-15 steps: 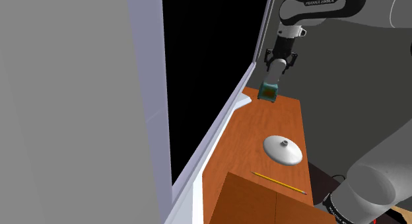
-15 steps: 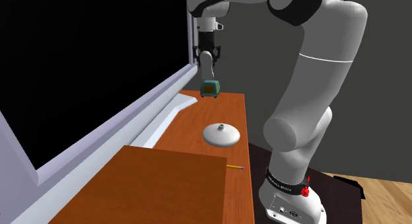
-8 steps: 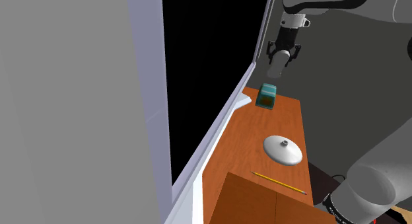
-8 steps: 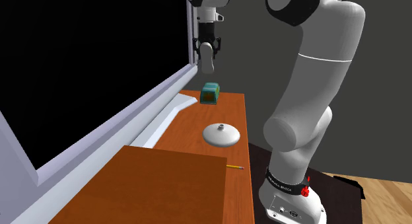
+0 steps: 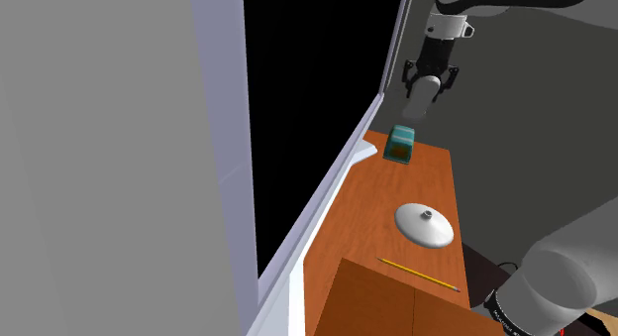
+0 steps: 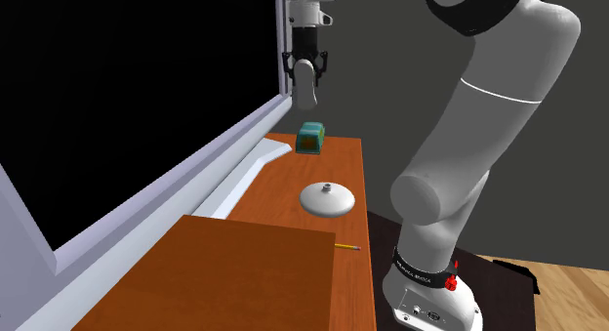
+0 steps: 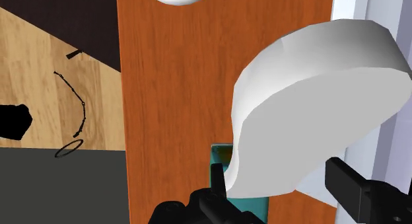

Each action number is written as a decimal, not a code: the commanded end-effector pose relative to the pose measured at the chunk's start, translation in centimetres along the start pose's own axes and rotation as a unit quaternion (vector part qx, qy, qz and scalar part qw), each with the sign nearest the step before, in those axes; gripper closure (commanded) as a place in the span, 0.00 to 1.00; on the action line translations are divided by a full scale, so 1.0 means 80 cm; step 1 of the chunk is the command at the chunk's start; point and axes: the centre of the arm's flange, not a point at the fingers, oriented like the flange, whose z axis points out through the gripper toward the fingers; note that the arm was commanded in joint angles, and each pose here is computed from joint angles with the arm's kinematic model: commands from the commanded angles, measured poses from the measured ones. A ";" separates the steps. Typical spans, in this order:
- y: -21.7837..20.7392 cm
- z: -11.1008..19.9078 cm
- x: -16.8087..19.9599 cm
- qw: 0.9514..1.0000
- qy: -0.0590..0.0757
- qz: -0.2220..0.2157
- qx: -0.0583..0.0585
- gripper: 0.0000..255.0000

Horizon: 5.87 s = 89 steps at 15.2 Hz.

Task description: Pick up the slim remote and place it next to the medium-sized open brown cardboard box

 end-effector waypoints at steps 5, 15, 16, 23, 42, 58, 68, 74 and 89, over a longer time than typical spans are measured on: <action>0.008 -0.002 -0.102 1.000 0.000 0.000 0.000 1.00; 0.019 -0.003 -0.266 1.000 0.000 0.000 0.000 1.00; 0.020 -0.004 -0.283 1.000 0.000 0.000 0.000 1.00; 0.028 -0.005 -0.398 1.000 0.000 0.000 0.000 1.00; 0.039 0.053 -0.565 1.000 0.000 0.000 0.000 1.00; 0.037 0.158 -0.566 1.000 0.000 0.000 0.000 1.00; 0.036 0.224 -0.567 1.000 0.000 0.000 0.000 1.00; 0.035 0.264 -0.567 1.000 0.000 0.000 0.000 1.00; 0.034 0.341 -0.568 1.000 0.000 0.000 0.000 1.00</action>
